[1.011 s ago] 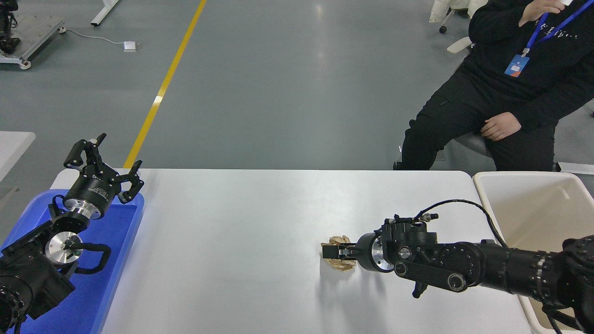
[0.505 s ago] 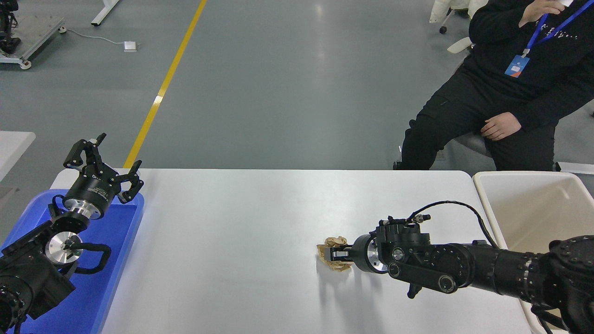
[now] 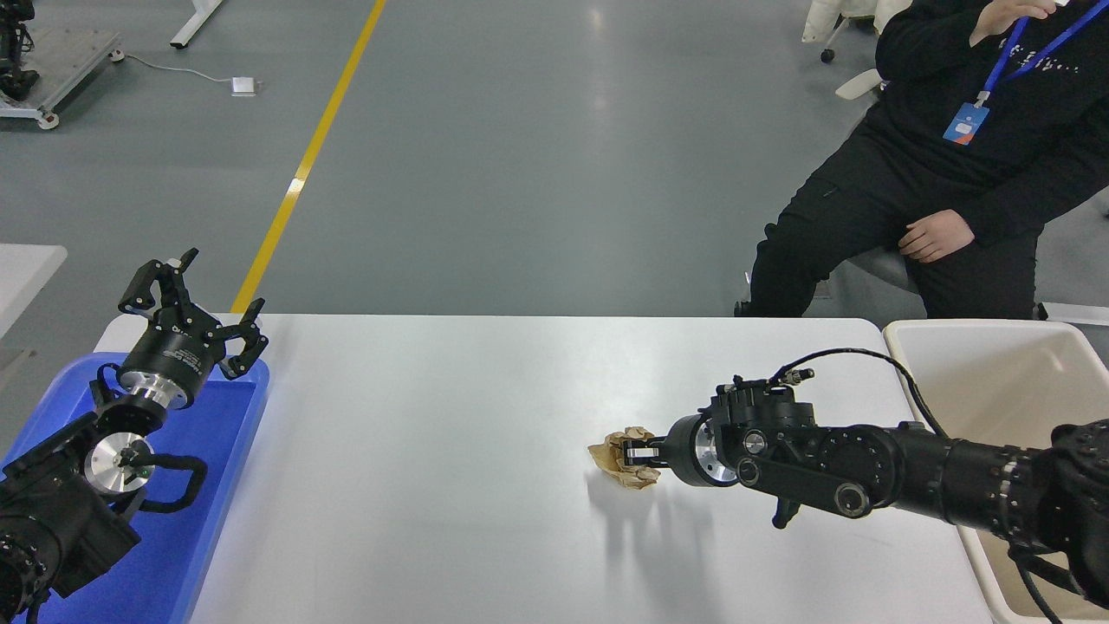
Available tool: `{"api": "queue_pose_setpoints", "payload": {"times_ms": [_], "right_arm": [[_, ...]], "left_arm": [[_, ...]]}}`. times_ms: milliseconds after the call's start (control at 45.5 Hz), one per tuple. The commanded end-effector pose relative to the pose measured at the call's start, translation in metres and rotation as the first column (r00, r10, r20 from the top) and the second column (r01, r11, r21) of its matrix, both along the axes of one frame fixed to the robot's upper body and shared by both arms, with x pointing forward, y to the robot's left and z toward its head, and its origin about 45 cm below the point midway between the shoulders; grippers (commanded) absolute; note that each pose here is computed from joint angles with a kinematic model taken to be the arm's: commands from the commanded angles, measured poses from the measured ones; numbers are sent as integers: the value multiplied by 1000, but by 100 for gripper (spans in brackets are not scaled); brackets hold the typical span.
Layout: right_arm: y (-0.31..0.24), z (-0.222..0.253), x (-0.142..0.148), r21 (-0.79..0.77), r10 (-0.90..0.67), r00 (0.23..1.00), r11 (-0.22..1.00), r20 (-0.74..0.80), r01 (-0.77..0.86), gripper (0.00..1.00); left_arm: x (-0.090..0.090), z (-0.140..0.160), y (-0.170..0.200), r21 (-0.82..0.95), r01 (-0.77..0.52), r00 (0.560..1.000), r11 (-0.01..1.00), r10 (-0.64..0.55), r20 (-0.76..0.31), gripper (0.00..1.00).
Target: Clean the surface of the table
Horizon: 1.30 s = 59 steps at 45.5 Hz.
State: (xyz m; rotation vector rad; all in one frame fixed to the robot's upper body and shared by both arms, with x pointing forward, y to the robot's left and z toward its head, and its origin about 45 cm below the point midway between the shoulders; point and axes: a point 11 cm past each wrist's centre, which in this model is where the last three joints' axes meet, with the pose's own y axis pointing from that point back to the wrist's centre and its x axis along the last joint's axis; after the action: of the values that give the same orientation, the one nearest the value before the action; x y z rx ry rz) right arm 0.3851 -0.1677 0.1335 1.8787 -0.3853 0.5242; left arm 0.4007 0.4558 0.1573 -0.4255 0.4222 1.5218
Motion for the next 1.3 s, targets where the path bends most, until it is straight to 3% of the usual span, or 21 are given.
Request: {"api": "queue_pose_setpoints", "payload": {"times_ms": [0, 374, 703, 967, 1275], "right_arm": [[-51, 70, 12, -35, 6, 1000, 999, 19, -5, 0], [-158, 193, 8, -146, -62, 996, 987, 56, 70, 0], [-205, 270, -6, -192, -104, 991, 974, 83, 118, 0], [-224, 283, -7, -205, -145, 984, 965, 101, 163, 0], [-338, 275, 11, -192, -500, 848, 827, 176, 528, 0]], "left_arm": [[0, 0, 0, 0, 1, 1000, 1000, -1, 0, 100], [0, 0, 0, 1, 0, 1000, 1000, 0, 0, 100], [0, 0, 0, 1, 0, 1000, 1000, 0, 0, 100], [0, 0, 0, 1, 0, 1000, 1000, 0, 0, 100], [0, 0, 0, 0, 1, 1000, 1000, -1, 0, 100]]}}
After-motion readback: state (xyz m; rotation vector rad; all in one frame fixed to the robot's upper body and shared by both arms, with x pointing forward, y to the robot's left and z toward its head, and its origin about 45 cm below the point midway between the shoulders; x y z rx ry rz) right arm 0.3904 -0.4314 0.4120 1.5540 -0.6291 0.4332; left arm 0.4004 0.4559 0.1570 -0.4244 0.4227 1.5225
